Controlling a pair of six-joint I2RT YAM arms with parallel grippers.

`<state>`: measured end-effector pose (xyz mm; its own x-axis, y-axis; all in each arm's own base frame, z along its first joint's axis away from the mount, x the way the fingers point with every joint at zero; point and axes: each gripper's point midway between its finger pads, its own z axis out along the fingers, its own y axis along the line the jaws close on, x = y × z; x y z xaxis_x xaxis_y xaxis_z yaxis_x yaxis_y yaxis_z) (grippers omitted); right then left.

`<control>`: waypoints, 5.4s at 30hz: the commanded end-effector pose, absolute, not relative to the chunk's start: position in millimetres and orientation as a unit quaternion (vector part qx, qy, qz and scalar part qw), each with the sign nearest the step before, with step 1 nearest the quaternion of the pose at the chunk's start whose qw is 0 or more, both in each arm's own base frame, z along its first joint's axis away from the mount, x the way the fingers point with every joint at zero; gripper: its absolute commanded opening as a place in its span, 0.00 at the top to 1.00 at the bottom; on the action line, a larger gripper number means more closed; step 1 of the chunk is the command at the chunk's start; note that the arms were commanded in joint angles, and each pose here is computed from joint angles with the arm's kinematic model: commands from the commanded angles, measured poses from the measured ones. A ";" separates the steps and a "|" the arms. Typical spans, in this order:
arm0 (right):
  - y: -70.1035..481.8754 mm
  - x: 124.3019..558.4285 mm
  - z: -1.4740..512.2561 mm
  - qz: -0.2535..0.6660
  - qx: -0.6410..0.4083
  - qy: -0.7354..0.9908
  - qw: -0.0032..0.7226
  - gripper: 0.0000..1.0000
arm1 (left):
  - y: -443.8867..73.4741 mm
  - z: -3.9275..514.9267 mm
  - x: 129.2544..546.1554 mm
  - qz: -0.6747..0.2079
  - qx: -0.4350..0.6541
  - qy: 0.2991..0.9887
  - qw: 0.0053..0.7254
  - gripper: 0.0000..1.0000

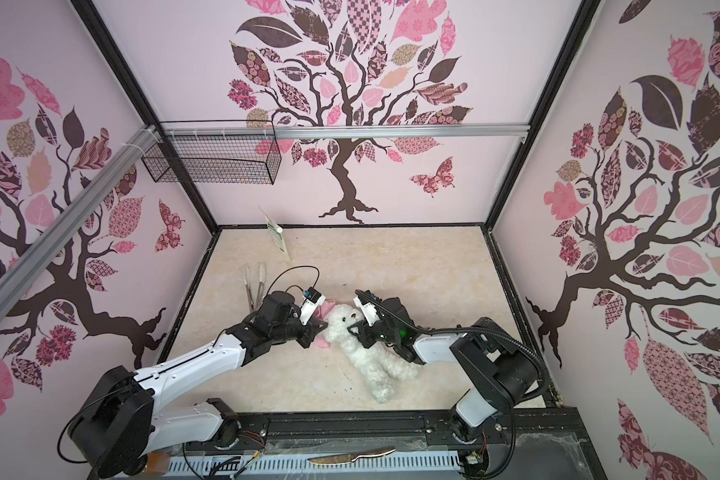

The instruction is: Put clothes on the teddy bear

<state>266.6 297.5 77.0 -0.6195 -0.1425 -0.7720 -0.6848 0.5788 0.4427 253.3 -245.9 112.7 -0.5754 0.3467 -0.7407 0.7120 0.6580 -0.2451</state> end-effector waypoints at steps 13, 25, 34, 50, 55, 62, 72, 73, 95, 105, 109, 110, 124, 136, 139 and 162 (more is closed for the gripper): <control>318.7 243.6 74.7 0.407 -0.284 0.792 0.355 0.84 | -282.9 159.8 274.4 -0.338 0.295 0.820 0.355 0.92; 325.1 234.2 89.2 0.446 -0.293 0.762 0.368 0.84 | -310.2 178.9 272.1 -0.396 0.299 0.798 0.341 0.90; 330.3 238.0 106.0 0.476 -0.274 0.741 0.387 0.85 | -327.3 186.8 266.6 -0.449 0.292 0.779 0.327 0.87; 327.3 256.1 109.3 0.471 -0.226 0.745 0.414 0.85 | -327.4 160.8 249.9 -0.481 0.277 0.778 0.292 0.73; 323.4 255.3 112.5 0.472 -0.224 0.739 0.425 0.85 | -321.0 165.4 247.0 -0.467 0.284 0.781 0.303 0.61; 322.7 247.6 120.7 0.479 -0.243 0.723 0.433 0.86 | -307.4 186.5 247.2 -0.443 0.280 0.780 0.341 0.44; 320.0 240.1 121.5 0.481 -0.257 0.716 0.434 0.86 | -293.8 195.0 253.1 -0.402 0.274 0.793 0.368 0.35; 319.9 240.0 121.6 0.481 -0.259 0.716 0.435 0.86 | -292.1 194.2 255.1 -0.395 0.270 0.797 0.369 0.35; 325.4 242.0 136.8 0.510 -0.250 0.698 0.437 0.87 | -326.7 182.8 222.2 -0.500 0.317 0.764 0.257 0.55; 316.8 236.3 127.2 0.503 -0.264 0.702 0.430 0.88 | -294.3 195.9 244.7 -0.412 0.273 0.790 0.362 0.31; 313.7 229.6 119.6 0.495 -0.275 0.710 0.419 0.88 | -283.6 193.5 249.5 -0.384 0.258 0.803 0.376 0.26; 312.8 228.6 118.0 0.494 -0.275 0.712 0.416 0.88 | -282.3 191.8 250.1 -0.380 0.256 0.806 0.376 0.26; 308.2 222.8 99.4 0.482 -0.267 0.745 0.377 0.89 | -275.4 151.4 259.5 -0.333 0.229 0.853 0.329 0.62; 286.6 182.0 140.4 0.559 -0.307 0.702 0.317 0.88 | -248.1 138.0 267.8 -0.282 0.226 0.867 0.344 1.00; 285.8 167.8 156.2 0.583 -0.333 0.682 0.289 0.87 | -244.6 143.6 265.9 -0.292 0.228 0.857 0.359 1.00; 299.6 250.9 126.7 0.579 -0.324 0.693 0.281 0.93 | -266.8 146.9 228.5 -0.361 0.278 0.835 0.310 1.00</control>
